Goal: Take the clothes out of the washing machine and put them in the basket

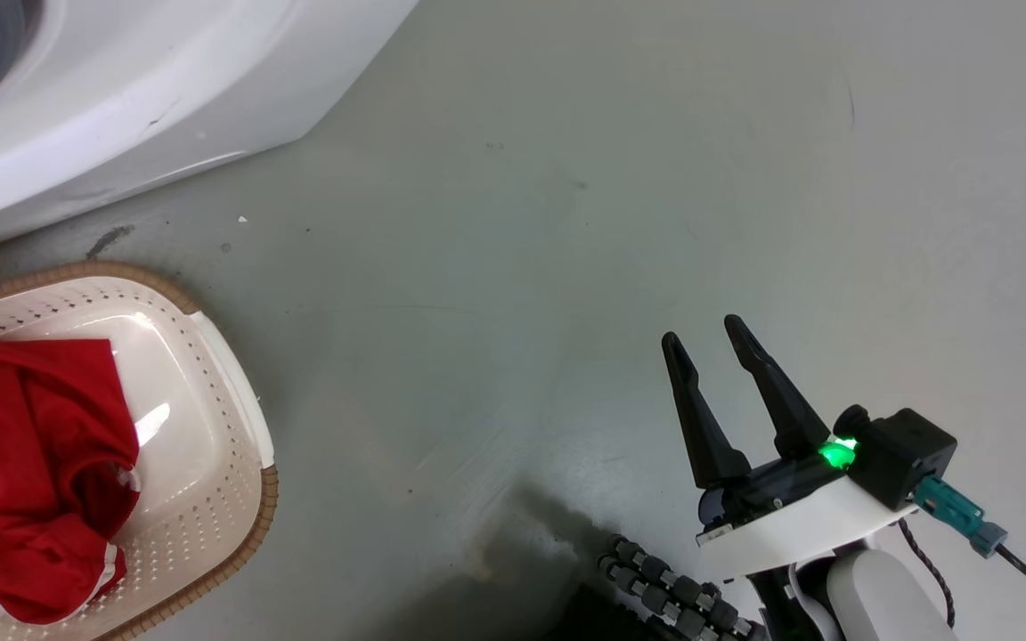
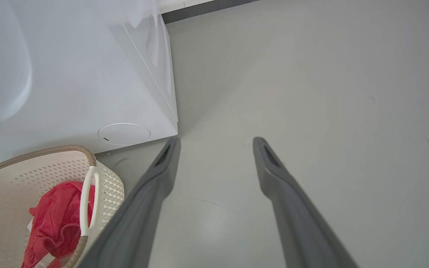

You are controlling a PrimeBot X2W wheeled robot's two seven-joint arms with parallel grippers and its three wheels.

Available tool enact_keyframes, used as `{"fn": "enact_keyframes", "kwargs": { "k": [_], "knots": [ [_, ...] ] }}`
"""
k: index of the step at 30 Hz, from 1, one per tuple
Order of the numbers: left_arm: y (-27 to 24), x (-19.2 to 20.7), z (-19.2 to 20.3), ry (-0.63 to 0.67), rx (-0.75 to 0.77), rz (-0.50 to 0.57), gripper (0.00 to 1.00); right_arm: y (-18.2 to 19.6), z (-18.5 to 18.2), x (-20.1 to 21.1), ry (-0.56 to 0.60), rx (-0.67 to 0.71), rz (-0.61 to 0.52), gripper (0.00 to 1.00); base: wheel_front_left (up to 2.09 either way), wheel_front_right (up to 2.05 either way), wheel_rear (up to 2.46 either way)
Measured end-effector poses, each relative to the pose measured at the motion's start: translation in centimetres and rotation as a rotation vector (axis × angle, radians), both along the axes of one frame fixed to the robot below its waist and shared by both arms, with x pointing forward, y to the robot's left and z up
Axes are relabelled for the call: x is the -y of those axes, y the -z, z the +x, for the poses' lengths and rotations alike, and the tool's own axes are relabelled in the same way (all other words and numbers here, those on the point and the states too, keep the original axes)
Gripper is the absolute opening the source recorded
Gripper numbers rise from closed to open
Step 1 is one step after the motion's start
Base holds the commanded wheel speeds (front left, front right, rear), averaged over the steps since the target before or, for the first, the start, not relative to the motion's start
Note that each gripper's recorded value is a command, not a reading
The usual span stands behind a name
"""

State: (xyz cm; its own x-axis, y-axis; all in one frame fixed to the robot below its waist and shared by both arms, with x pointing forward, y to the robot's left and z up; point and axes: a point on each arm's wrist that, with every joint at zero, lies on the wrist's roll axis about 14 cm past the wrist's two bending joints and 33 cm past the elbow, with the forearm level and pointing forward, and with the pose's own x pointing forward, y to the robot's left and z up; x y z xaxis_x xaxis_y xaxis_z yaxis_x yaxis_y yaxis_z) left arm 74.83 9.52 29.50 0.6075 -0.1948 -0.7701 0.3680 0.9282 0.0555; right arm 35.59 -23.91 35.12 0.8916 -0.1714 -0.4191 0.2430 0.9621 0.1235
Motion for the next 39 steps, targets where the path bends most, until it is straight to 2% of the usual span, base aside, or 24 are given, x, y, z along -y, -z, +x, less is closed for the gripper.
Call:
{"fn": "enact_keyframes", "kwargs": {
  "k": [1,2,3,5,12,28,29,31,39],
  "knots": [
    [0.2,-0.3,0.0,-0.008,-0.006,0.003,1.0,0.1,0.0,-0.1,-0.002,-0.001,0.001,1.0,0.09,0.09,0.09],
    [0.4,-0.6,0.0,-0.013,-0.009,0.005,0.6,0.1,0.1,-0.2,-0.005,-0.002,0.003,1.0,0.1,0.1,0.1],
    [0.7,-0.9,-0.1,-0.017,-0.022,0.01,0.37,0.2,0.1,-0.3,-0.008,-0.004,0.005,1.0,0.08,0.08,0.08],
    [0.8,-1.5,0.1,-0.027,-0.016,0.013,0.0,0.4,0.2,-0.5,-0.013,-0.007,0.009,1.0,0.06,0.06,0.06],
    [1.2,-2.5,0.9,-0.044,0.007,0.008,0.0,0.8,0.2,-0.9,-0.021,-0.017,0.016,1.0,0.04,0.04,0.04],
    [-5.5,-1.8,5.5,-0.069,0.396,-0.142,0.0,0.4,1.2,-1.1,-0.041,0.008,0.022,1.0,0.0,0.0,0.0],
    [-6.9,-1.9,5.8,-0.081,0.466,-0.175,0.0,-0.1,1.6,-1.3,-0.048,0.025,0.024,1.0,0.0,0.0,0.0],
    [-7.8,-2.0,5.3,-0.099,0.531,-0.229,0.0,-0.6,1.8,-1.0,-0.042,0.044,0.021,1.0,0.0,0.0,0.0],
    [-9.1,-2.5,2.7,-0.132,0.653,-0.302,0.0,-2.1,2.5,-1.0,-0.06,0.097,0.008,1.0,0.0,0.0,0.0]
  ]
}}
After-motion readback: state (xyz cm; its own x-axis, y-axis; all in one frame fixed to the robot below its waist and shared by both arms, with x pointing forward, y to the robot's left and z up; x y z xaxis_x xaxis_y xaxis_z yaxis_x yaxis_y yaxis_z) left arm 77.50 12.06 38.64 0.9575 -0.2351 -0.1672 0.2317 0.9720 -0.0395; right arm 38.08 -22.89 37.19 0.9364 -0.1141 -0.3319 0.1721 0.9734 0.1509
